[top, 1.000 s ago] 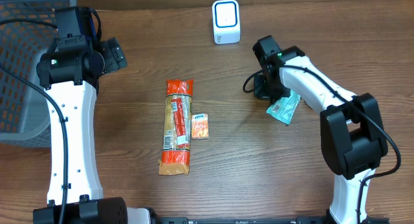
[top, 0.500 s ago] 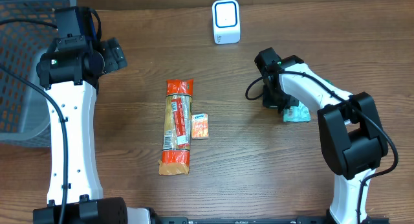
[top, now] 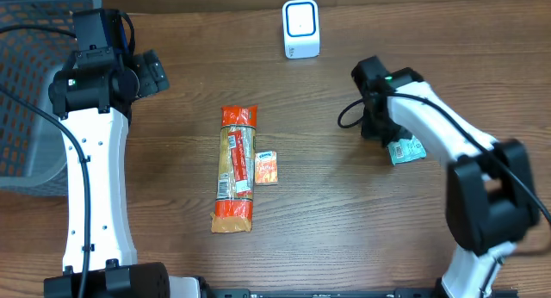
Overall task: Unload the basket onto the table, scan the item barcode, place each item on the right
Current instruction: 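Carry the wipe pack right and set it down near the jar, then move the right gripper over the orange Kleenex pack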
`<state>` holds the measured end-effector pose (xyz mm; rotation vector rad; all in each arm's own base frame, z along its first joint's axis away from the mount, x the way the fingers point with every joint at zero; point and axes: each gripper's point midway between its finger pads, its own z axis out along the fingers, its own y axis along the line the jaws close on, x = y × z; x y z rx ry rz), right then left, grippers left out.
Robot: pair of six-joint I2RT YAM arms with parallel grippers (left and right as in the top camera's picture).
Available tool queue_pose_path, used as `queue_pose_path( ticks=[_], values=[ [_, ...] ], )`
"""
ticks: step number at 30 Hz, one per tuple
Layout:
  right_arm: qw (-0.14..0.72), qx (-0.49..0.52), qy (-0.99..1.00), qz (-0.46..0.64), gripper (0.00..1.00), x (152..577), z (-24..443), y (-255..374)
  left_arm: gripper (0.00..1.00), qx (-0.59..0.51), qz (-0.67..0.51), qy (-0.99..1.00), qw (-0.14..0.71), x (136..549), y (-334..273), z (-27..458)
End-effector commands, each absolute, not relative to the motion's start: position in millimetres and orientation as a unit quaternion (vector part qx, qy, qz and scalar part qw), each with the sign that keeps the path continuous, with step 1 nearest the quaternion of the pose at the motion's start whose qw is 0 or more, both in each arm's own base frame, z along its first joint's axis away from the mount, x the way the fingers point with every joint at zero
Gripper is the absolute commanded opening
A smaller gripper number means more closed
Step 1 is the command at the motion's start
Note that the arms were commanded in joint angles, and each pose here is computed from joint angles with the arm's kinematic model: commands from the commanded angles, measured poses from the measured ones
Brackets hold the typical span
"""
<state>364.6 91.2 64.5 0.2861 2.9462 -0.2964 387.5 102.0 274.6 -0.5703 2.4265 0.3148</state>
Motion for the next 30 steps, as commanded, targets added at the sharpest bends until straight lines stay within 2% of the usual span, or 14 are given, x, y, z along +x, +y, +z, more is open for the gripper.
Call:
queue_pose_path(
  ticks=[1,3,4,7,12,15,20,24,30],
  values=[
    [0.102,0.083,0.990,-0.042,0.13,359.4,97.6,102.7,1.00,-0.215,0.125,0.913,0.324,386.5,103.8,287.4],
    [0.075,0.043,0.996,0.027,0.16,350.1,99.1,127.6,1.00,-0.215,0.125,0.913,0.324,386.5,103.8,287.4],
    [0.059,0.023,0.996,0.070,0.24,344.9,99.8,143.2,1.00,-0.215,0.125,0.913,0.324,386.5,103.8,287.4],
    [0.024,-0.029,0.980,0.196,0.32,329.3,100.8,193.7,1.00,-0.215,0.125,0.913,0.324,386.5,103.8,287.4],
    [0.029,-0.051,0.973,0.225,0.44,317.2,81.1,226.9,1.00,-0.215,0.125,0.913,0.324,386.5,103.8,287.4],
    [0.036,-0.046,0.970,0.237,0.47,309.9,67.1,247.1,1.00,-0.215,0.125,0.913,0.324,386.5,103.8,287.4],
    [0.068,-0.078,0.957,0.270,0.81,291.2,44.9,289.9,1.00,-0.215,0.125,0.913,0.324,386.4,103.8,287.4],
    [0.073,-0.097,0.959,0.255,0.82,280.3,38.6,297.5,0.99,-0.215,0.125,0.913,0.324,386.5,103.8,287.4],
    [0.061,-0.073,0.963,0.254,0.80,277.3,37.4,296.0,1.00,-0.215,0.125,0.913,0.324,386.5,103.8,287.4]
  ],
)
